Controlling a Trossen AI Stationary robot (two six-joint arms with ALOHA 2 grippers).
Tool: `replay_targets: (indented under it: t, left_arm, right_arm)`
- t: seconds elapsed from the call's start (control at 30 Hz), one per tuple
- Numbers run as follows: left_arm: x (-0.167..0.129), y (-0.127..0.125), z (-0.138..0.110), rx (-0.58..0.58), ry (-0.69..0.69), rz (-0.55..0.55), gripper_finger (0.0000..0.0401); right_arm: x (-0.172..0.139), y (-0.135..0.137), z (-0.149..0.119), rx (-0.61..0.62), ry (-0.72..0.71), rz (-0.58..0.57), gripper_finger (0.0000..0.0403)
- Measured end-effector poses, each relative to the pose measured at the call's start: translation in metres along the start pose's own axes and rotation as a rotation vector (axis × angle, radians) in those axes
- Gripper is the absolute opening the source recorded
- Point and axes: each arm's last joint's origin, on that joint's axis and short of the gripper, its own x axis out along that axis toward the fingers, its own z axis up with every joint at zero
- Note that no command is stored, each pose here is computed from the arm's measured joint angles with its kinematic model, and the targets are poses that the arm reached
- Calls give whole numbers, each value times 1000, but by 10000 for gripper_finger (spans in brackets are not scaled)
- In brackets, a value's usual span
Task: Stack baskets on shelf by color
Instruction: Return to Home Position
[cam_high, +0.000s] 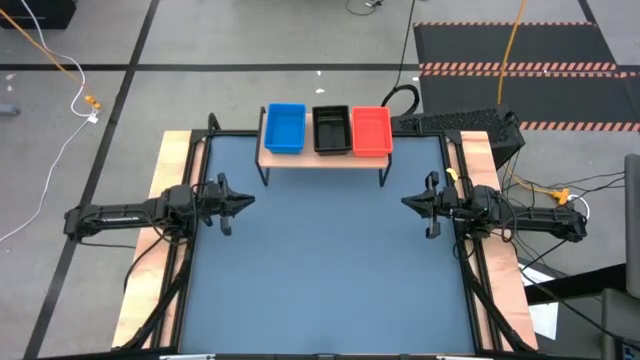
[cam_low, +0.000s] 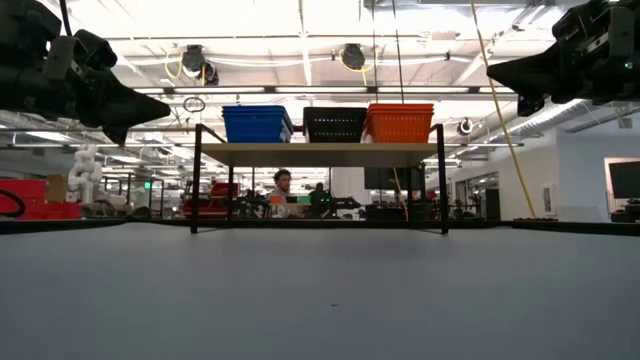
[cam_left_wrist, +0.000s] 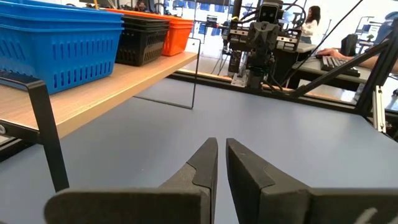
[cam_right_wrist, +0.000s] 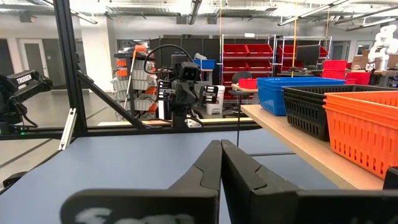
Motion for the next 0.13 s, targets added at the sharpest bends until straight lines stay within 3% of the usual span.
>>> replay_targets:
  t: [0.13]
  left_arm:
    - [0,0,0,0,0,0,37]
  right_arm:
    - [0,0,0,0,0,0,0]
